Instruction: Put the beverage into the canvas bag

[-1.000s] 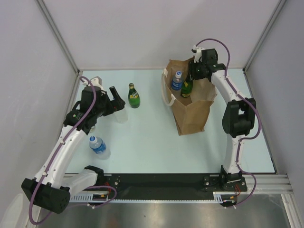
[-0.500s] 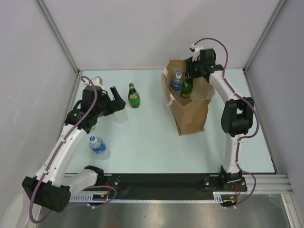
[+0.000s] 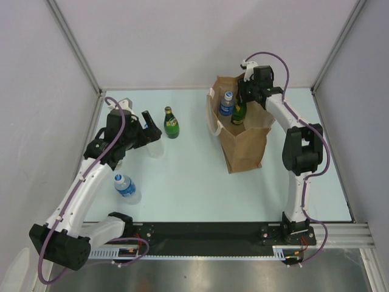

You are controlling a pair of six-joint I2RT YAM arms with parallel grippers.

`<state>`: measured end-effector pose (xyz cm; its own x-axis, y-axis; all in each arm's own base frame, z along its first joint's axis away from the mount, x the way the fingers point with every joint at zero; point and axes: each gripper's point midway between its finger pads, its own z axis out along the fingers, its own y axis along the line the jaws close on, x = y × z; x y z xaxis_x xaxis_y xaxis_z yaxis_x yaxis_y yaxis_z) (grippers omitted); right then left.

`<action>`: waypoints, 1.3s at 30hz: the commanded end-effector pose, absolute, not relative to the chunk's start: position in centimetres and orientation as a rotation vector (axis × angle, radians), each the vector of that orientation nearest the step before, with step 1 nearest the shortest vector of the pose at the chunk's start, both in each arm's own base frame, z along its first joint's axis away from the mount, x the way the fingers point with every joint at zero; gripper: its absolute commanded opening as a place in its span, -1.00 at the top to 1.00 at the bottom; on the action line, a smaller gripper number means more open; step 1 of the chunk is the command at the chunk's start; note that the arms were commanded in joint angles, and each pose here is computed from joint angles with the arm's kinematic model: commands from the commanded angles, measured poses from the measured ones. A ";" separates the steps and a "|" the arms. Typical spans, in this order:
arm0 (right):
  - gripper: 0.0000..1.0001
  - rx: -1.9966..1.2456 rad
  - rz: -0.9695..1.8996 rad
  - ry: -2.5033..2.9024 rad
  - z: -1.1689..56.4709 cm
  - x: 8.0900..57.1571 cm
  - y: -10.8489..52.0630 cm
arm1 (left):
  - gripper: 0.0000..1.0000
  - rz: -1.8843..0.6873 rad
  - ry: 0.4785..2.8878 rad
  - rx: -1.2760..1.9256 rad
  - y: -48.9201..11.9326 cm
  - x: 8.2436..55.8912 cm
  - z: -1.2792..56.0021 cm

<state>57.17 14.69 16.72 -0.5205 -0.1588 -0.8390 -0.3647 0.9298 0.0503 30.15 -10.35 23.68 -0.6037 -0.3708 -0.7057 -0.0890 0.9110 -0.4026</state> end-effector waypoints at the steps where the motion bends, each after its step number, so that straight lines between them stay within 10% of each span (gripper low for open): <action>1: 0.82 -0.455 0.163 1.983 19.1 58.8 14.7 | -1.00 -0.451 2.146 -0.324 -10.6 30.9 25.3; 15: 0.92 -0.617 -0.035 1.804 20.7 60.5 14.9 | -1.00 -0.452 2.151 -0.329 -10.7 30.9 25.1; 24: -0.15 -0.586 0.027 1.860 19.8 60.0 14.7 | -0.99 -0.462 2.154 -0.322 -10.9 31.1 25.3; 39: -0.24 -0.540 0.234 1.765 28.9 56.1 15.1 | -1.00 -0.483 2.141 -0.320 -11.1 30.9 25.6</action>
<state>57.64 15.18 21.43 -0.2930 -0.3007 -0.9076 -0.4585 0.8772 -0.1426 30.22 -10.67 23.28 -0.6192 -0.3676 -0.6939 -0.0842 0.9096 -0.4068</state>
